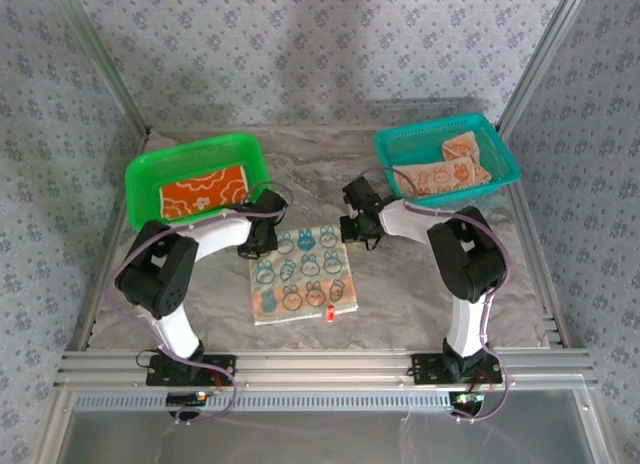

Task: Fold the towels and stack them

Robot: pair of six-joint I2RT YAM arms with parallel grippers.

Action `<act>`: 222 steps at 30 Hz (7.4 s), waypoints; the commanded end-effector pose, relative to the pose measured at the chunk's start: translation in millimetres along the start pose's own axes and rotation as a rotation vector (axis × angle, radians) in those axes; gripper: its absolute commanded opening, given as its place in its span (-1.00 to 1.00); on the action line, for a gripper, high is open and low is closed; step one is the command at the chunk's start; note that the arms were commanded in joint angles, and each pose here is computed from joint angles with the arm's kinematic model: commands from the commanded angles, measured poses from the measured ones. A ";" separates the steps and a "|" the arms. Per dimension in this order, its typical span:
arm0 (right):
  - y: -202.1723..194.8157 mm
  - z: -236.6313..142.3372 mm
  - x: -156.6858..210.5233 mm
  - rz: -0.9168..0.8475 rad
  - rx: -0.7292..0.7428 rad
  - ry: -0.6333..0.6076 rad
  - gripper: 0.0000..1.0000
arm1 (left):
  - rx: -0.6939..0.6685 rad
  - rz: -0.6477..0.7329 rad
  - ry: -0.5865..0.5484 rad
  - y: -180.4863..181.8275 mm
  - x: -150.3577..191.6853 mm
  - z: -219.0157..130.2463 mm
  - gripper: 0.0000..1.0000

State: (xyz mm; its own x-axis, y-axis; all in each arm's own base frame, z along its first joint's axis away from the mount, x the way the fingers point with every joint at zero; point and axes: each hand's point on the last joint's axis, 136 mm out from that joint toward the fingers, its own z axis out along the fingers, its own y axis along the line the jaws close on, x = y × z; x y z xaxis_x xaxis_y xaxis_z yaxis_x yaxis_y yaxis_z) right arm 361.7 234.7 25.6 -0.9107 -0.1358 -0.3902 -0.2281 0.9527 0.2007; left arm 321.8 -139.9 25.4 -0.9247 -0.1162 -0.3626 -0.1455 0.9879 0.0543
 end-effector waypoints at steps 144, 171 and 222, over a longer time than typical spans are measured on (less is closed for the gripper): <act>-24.0 -13.6 14.5 0.262 -0.055 -0.084 -1.00 | 0.192 -0.097 -0.059 -61.3 -16.2 20.3 -0.82; -20.0 -94.5 -41.2 0.086 -0.146 -0.306 -1.00 | 0.312 -0.074 -0.281 -52.7 -73.4 -70.0 -1.00; -1.3 -71.5 74.0 0.452 -0.316 -0.191 -0.25 | 0.436 0.087 -0.459 -17.5 63.0 -82.3 -0.99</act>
State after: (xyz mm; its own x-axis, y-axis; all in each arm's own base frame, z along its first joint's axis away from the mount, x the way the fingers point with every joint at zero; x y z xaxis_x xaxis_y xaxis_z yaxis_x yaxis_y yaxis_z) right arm 255.5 190.7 52.5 -0.8757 0.2549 -0.4102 0.0085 0.8574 0.5146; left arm 234.7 -171.0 74.1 -0.6818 -0.0483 -0.7300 0.1806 0.9558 -0.2319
